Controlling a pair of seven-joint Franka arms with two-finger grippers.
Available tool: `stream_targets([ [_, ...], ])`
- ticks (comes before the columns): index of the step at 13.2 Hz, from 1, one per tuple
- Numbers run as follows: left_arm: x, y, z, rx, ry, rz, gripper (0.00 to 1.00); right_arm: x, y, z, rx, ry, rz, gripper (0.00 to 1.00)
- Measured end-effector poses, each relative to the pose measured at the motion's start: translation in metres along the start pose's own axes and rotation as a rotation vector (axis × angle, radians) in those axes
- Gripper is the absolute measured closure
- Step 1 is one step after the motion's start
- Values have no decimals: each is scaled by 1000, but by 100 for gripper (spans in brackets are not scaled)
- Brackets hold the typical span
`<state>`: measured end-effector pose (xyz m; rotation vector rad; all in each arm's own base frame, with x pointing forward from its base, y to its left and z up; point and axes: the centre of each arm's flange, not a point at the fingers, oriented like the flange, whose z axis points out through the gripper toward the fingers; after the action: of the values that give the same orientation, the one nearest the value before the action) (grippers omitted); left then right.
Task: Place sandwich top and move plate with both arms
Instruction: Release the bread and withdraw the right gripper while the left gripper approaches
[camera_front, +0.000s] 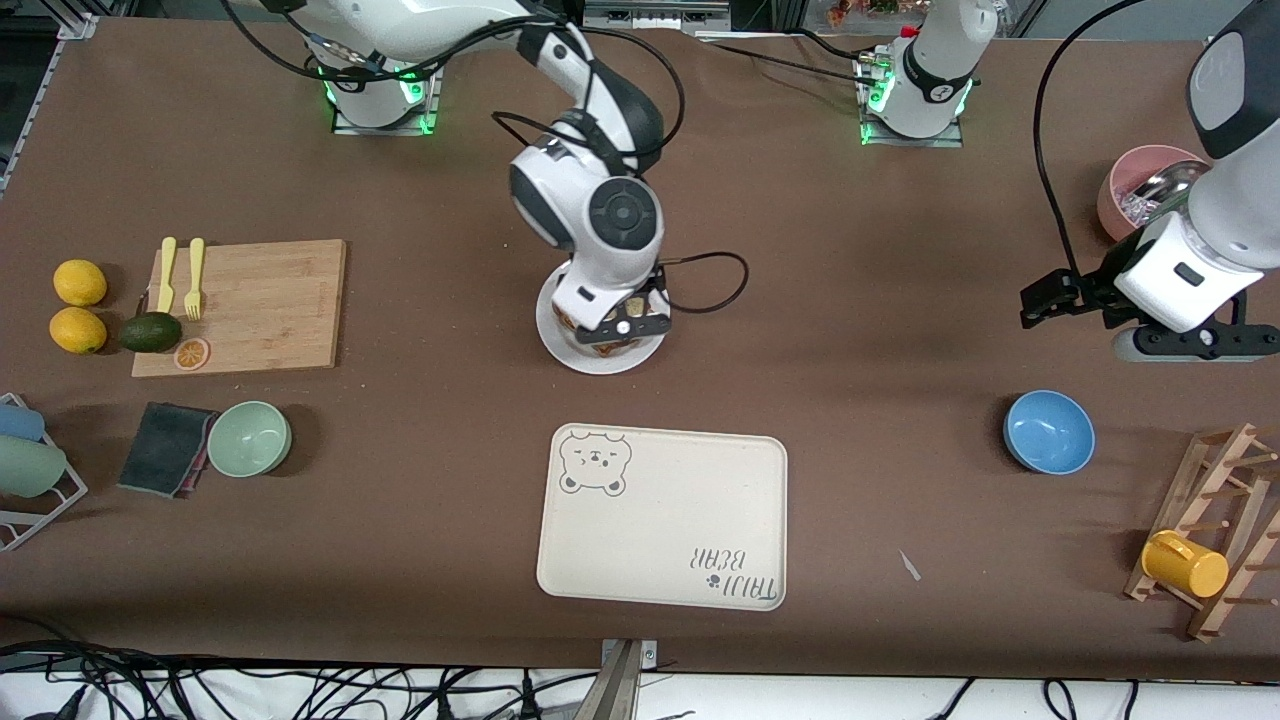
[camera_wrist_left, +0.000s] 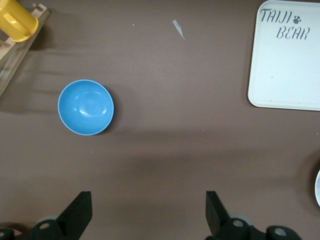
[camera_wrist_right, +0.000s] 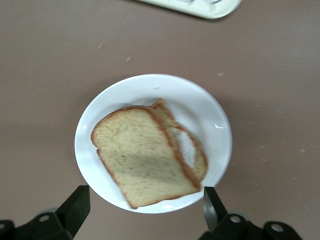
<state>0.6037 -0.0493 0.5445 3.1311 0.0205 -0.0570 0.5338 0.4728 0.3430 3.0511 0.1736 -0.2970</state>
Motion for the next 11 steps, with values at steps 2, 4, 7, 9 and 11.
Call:
stream_targets([
  [2,-2,18,8,2,-29,29,0,10,51,-34,-16,-24,46,0],
  [4,-4,41,19,-49,-72,52,0,18,103,-62,-49,-34,71,0],
  [7,0,68,51,-273,-183,25,0,20,165,-86,-72,-66,61,0],
  [9,4,84,83,-376,-258,12,0,12,206,-106,-55,-80,87,0],
  [11,7,115,120,-461,-314,71,0,-6,260,-125,-30,-88,128,0],
])
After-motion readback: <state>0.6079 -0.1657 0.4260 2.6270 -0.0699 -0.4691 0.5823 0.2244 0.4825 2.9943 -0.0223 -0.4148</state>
